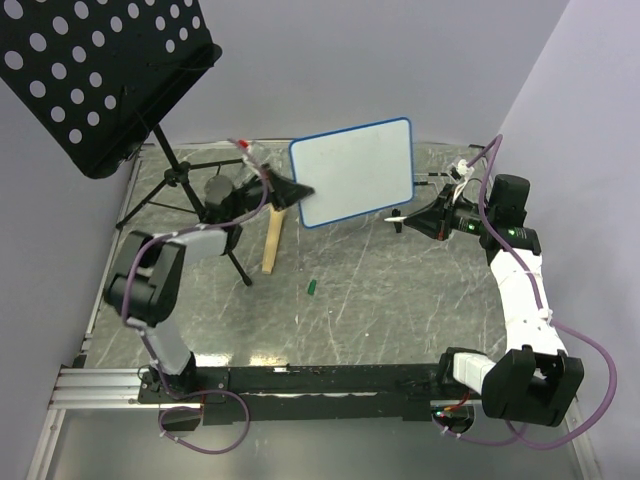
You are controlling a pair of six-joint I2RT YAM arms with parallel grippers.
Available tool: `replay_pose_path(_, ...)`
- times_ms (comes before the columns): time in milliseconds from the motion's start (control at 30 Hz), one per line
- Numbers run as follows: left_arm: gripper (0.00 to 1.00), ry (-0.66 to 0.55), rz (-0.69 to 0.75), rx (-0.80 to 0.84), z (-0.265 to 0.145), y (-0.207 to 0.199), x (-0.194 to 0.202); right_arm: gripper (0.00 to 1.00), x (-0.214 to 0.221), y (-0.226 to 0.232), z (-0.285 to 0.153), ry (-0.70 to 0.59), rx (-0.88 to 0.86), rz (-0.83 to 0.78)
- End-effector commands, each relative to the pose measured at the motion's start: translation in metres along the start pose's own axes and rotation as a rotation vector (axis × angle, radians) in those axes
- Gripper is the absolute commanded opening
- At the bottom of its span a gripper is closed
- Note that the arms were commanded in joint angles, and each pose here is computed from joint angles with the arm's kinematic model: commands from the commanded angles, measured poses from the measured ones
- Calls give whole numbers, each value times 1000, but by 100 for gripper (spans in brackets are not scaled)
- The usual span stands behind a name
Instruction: Write a sentence on the whiteboard
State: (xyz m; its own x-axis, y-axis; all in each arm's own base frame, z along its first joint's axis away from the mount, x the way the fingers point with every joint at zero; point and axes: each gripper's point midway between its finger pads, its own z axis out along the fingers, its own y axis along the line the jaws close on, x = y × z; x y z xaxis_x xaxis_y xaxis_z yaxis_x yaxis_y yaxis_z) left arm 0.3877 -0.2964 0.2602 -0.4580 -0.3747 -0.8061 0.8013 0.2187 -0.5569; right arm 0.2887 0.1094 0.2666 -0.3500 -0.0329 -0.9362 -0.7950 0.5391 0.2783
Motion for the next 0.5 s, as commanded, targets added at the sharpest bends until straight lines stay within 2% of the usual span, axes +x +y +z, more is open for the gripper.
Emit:
replay_pose_path(0,1,-107,223,39,-31,-37,-38,0,-16,11,-4,-33,-39,-60)
replay_pose_path(200,1,-126,180,-45,-70,-27,-7,0,-12,10,-3,-28,-32,-63)
replay_pose_path(467,1,-115,134,-78,-85,-18,23,0,0,8,12,6,-34,-83)
